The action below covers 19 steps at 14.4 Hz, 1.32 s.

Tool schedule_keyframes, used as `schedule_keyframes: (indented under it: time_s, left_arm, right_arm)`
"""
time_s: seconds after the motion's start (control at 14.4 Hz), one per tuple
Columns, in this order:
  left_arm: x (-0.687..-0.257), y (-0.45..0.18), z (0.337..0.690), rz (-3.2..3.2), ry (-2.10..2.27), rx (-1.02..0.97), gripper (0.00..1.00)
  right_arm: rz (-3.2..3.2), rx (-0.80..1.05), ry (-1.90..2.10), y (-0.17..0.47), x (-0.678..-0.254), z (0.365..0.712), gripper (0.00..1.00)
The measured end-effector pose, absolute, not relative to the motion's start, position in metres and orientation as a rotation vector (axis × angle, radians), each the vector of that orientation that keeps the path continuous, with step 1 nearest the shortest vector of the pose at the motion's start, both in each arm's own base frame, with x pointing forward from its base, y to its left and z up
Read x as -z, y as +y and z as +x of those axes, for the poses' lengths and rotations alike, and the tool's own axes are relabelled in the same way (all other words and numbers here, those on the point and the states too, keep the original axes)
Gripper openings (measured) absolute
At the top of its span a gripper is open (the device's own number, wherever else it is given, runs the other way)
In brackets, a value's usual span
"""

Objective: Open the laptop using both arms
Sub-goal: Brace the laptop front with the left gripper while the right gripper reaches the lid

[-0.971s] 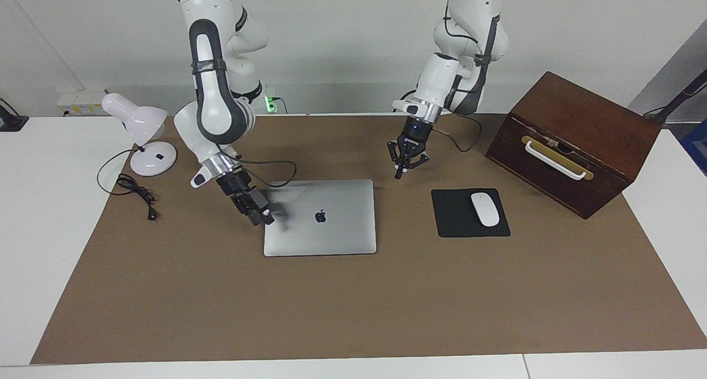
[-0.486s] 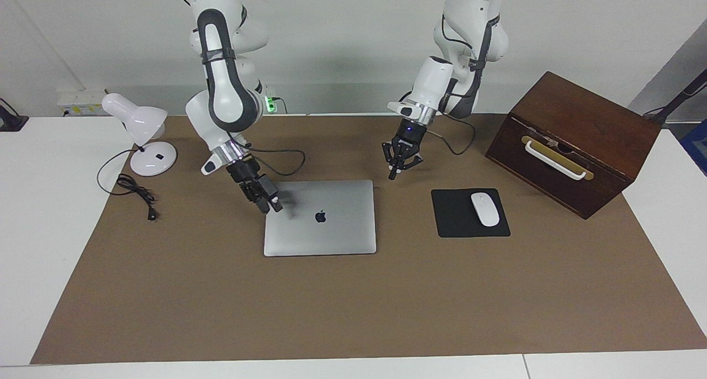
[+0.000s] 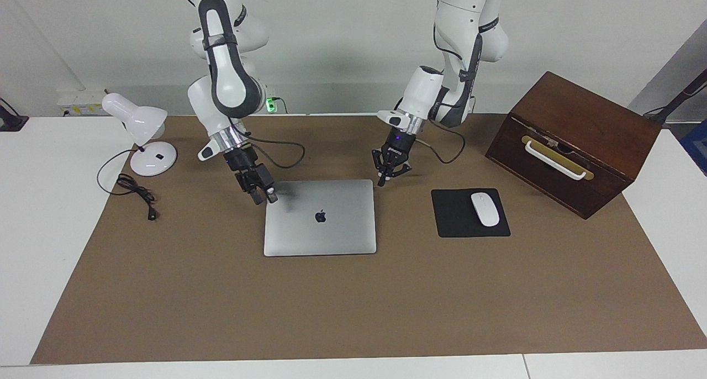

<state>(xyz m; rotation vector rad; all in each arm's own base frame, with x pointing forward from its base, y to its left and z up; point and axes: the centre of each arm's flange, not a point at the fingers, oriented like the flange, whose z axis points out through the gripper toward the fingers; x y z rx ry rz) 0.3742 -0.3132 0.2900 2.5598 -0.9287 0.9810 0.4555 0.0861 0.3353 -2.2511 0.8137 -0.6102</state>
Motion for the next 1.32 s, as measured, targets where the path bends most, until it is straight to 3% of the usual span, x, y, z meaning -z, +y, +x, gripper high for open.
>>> schedule_keyframes:
  time_s: [0.28,0.69,1.32]
  left_arm:
    - [-0.286,-0.324,0.381,2.553,-0.933,-0.980,0.01]
    - [-0.273,-0.333,0.388,2.559,-0.939,-0.962,0.01]
    - [-0.268,-0.337,0.392,2.558,-0.941,-0.959,0.01]
  right_arm:
    - [-2.257,0.582,0.876,0.082,-0.324,0.428,1.00]
    - [-2.239,0.528,0.998,0.138,-0.321,0.386,1.00]
    - [-2.223,0.523,1.017,0.144,-0.320,0.392,1.00]
